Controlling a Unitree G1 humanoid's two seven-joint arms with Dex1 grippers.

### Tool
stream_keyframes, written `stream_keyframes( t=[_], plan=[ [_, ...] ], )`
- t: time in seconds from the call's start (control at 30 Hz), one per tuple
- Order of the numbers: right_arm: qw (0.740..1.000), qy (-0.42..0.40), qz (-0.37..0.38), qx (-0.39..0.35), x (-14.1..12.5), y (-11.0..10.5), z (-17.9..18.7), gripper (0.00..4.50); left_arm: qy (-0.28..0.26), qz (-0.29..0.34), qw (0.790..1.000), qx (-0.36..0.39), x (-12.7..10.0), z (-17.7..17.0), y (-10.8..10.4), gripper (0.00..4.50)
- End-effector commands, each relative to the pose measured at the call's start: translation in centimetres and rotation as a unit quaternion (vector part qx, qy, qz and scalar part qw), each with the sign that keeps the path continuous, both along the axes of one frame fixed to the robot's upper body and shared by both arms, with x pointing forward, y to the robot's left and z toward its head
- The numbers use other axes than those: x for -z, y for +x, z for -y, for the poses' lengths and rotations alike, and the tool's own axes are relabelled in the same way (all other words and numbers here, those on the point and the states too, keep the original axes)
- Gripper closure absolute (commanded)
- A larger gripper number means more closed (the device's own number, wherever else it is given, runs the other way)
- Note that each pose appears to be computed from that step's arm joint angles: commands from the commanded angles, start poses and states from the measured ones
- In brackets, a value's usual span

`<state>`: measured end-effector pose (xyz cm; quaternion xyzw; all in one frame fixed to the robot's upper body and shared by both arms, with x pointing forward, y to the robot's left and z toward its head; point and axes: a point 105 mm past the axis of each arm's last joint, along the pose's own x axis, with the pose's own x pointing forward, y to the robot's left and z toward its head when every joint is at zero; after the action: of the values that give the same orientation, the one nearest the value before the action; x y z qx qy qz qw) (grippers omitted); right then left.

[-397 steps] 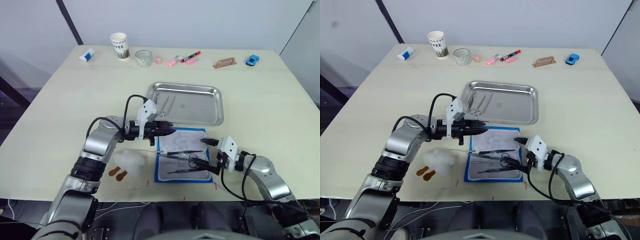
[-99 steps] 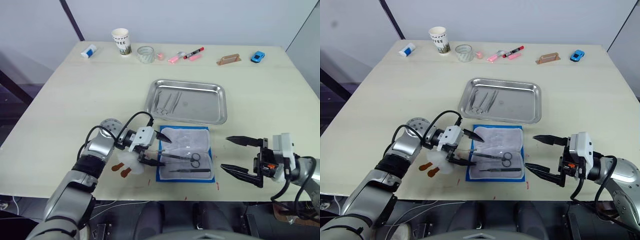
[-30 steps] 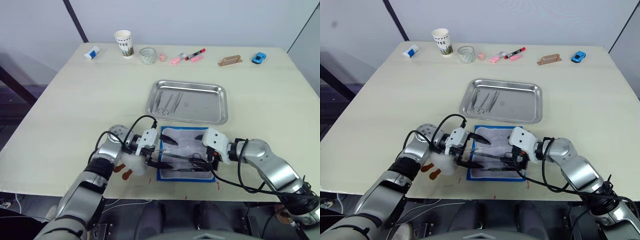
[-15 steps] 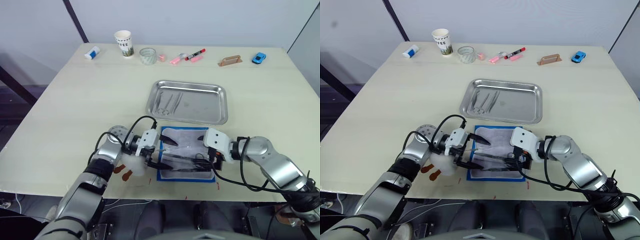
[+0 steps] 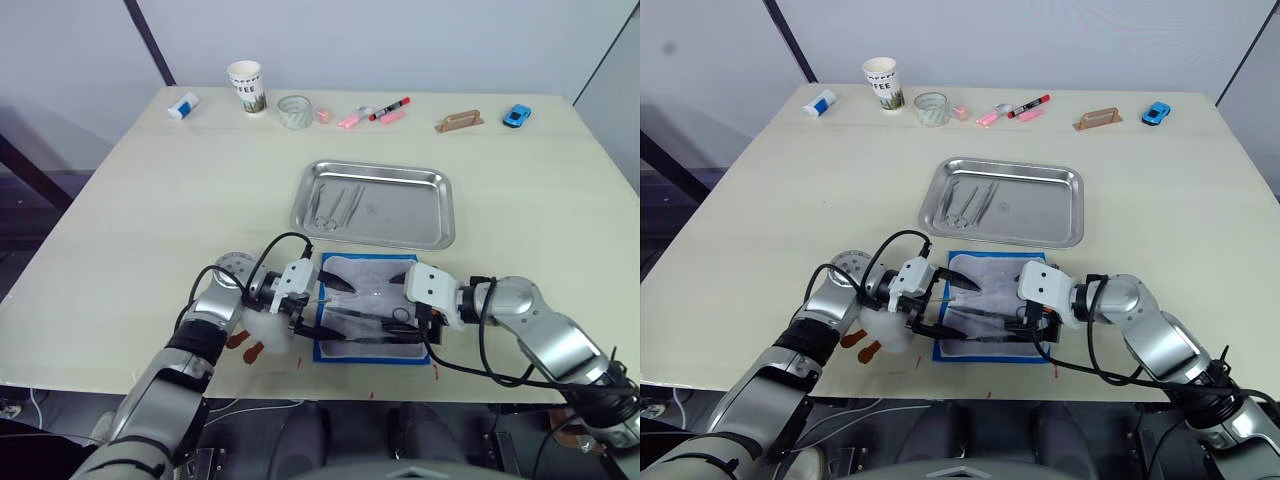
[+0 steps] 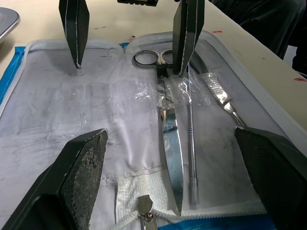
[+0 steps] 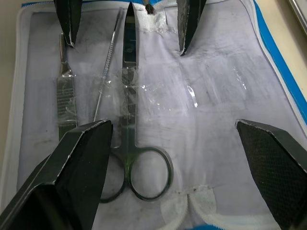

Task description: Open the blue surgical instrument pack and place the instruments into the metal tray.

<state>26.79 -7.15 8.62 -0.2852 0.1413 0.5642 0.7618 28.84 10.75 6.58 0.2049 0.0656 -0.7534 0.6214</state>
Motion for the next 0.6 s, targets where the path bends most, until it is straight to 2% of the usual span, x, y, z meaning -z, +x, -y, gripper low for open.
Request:
stream_keyframes(
  t=[0.03,0.1,0.23,0.27,0.6],
  plan=[
    [1.000,-0.016,-0.016,0.014,0.67,0.07,0.77,1.72,0.042,-0.054,0.998,0.015,2.68,-0.62,-1.60,0.00],
    [0.999,-0.023,-0.025,0.015,0.86,-0.02,0.95,2.31,0.042,-0.053,0.998,0.015,2.69,-0.63,-1.61,0.00],
    [0.999,-0.024,-0.034,0.004,0.92,-0.36,0.77,4.16,0.040,-0.054,0.998,0.013,2.65,-0.64,-1.60,0.00],
    [0.999,-0.024,-0.034,0.000,0.89,-0.43,0.67,4.46,0.040,-0.054,0.998,0.012,2.65,-0.66,-1.59,0.00],
    [1.000,-0.024,-0.014,-0.001,0.18,-0.24,0.61,4.46,0.040,-0.055,0.998,0.009,2.72,-0.86,-1.60,0.00]
  ],
)
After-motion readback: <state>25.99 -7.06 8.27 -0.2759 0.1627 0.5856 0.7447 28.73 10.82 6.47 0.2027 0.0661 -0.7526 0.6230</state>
